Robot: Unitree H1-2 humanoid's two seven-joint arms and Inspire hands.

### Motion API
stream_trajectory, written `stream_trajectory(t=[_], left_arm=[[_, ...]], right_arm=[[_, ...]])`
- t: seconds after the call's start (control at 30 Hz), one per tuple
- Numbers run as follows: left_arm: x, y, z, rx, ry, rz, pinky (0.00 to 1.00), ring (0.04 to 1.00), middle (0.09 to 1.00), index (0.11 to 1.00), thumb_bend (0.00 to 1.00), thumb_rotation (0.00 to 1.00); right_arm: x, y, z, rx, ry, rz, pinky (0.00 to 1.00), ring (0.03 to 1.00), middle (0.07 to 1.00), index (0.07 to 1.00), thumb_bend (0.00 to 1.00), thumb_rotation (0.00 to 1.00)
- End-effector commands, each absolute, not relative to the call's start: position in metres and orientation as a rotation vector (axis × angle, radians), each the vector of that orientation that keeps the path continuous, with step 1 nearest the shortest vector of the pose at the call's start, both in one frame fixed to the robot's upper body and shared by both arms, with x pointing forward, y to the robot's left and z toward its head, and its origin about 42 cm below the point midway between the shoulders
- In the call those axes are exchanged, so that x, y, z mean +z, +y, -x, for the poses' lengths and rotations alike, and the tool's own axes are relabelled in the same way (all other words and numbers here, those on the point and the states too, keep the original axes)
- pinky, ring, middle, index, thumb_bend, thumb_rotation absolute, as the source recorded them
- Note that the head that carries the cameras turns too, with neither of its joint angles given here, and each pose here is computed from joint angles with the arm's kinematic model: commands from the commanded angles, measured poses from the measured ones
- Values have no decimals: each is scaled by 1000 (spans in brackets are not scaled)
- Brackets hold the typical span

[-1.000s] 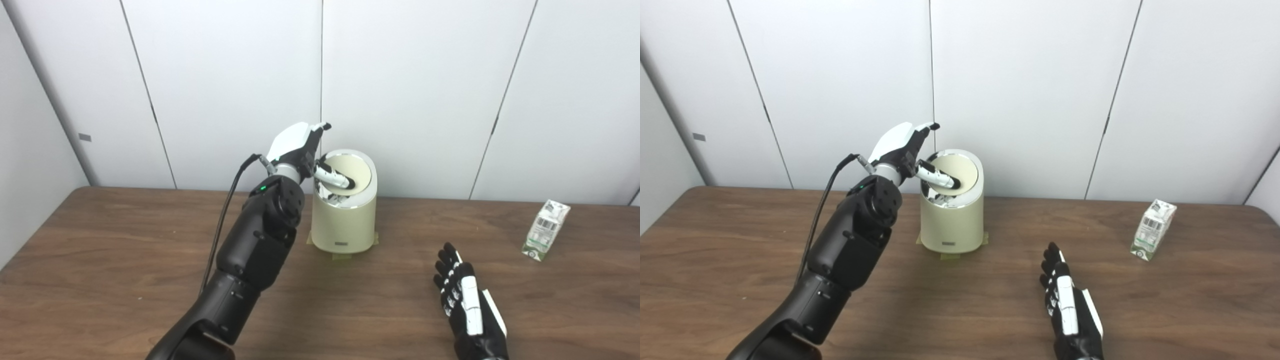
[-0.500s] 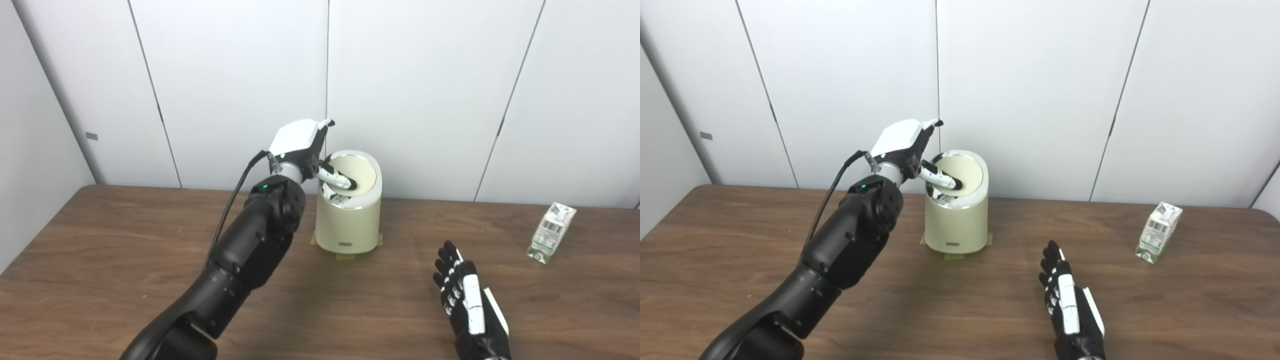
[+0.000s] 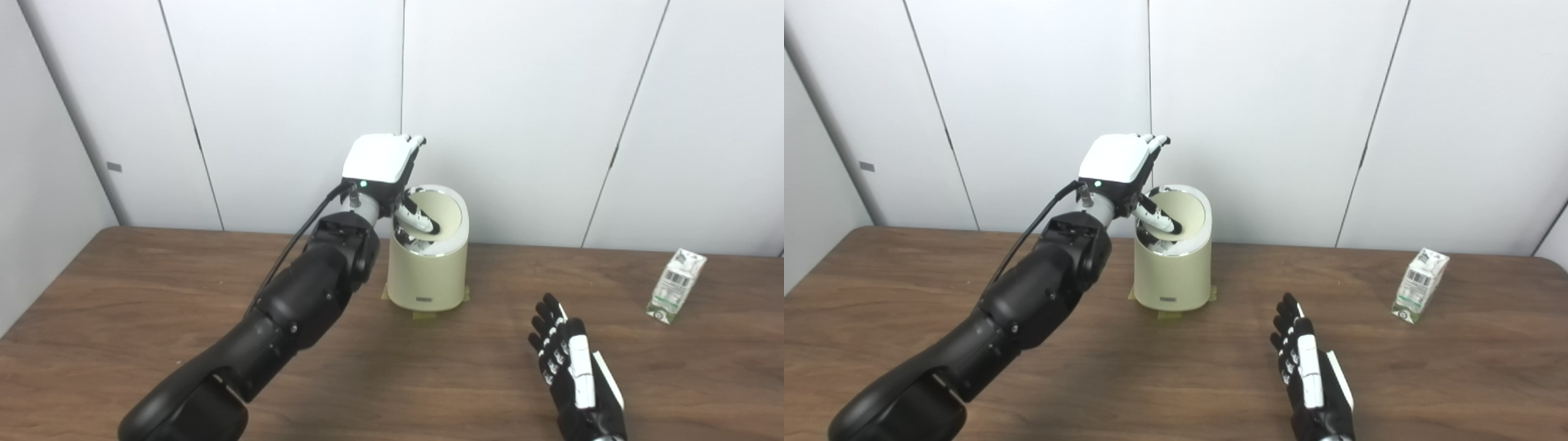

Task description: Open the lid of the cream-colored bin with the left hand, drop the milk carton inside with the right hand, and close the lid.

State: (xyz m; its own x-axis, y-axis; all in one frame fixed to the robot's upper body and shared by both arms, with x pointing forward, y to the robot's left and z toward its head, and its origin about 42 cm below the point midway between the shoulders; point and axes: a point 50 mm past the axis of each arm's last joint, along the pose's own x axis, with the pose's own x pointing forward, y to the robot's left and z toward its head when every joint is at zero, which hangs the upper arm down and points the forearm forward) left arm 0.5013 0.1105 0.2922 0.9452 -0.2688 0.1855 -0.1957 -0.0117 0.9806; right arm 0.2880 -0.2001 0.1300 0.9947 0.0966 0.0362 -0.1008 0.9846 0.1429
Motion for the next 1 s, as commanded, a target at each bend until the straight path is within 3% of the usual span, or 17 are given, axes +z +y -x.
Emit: stream_trajectory(t=[0.0, 0.17, 0.23, 0.33, 0.43, 0.53, 0.57, 0.63, 0.8, 0.97], left_arm=[[287, 118, -506, -69, -347, -1663, 908, 922, 926, 920, 1000, 38], [311, 120, -504, -72, -295, -1467, 910, 930, 928, 923, 976, 60], [328, 122, -500, -74, -268, -1285, 892, 918, 921, 910, 909, 93], [353, 127, -491, -76, -234, -979, 748, 858, 894, 889, 804, 160], [370, 138, -478, -96, -244, -732, 668, 810, 873, 889, 675, 175], [374, 149, -469, -95, -247, -628, 676, 797, 865, 885, 582, 233], [371, 155, -465, -94, -245, -589, 731, 826, 872, 881, 541, 242], [365, 165, -459, -92, -236, -540, 811, 868, 889, 887, 461, 324], [342, 183, -441, -88, -207, -461, 776, 850, 875, 863, 376, 630], [315, 199, -414, -99, -182, -413, 799, 865, 882, 881, 361, 759]], right_arm=[[150, -199, -295, 118, -114, -146, 992, 1000, 1000, 1000, 688, 1000], [150, -199, -295, 119, -112, -156, 997, 1000, 1000, 1000, 683, 1000], [150, -199, -294, 113, -111, -156, 993, 1000, 1000, 1000, 682, 1000], [150, -200, -295, 103, -109, -163, 985, 1000, 1000, 1000, 680, 1000], [150, -202, -295, 97, -110, -161, 996, 1000, 1000, 1000, 682, 1000], [149, -204, -296, 88, -106, -159, 1000, 1000, 1000, 1000, 682, 1000], [149, -205, -296, 86, -104, -160, 1000, 1000, 1000, 1000, 681, 1000], [150, -206, -296, 84, -101, -159, 1000, 1000, 1000, 1000, 677, 1000], [150, -209, -297, 79, -99, -149, 1000, 1000, 999, 1000, 669, 1000], [149, -214, -297, 81, -99, -144, 1000, 1000, 994, 1000, 672, 1000]])
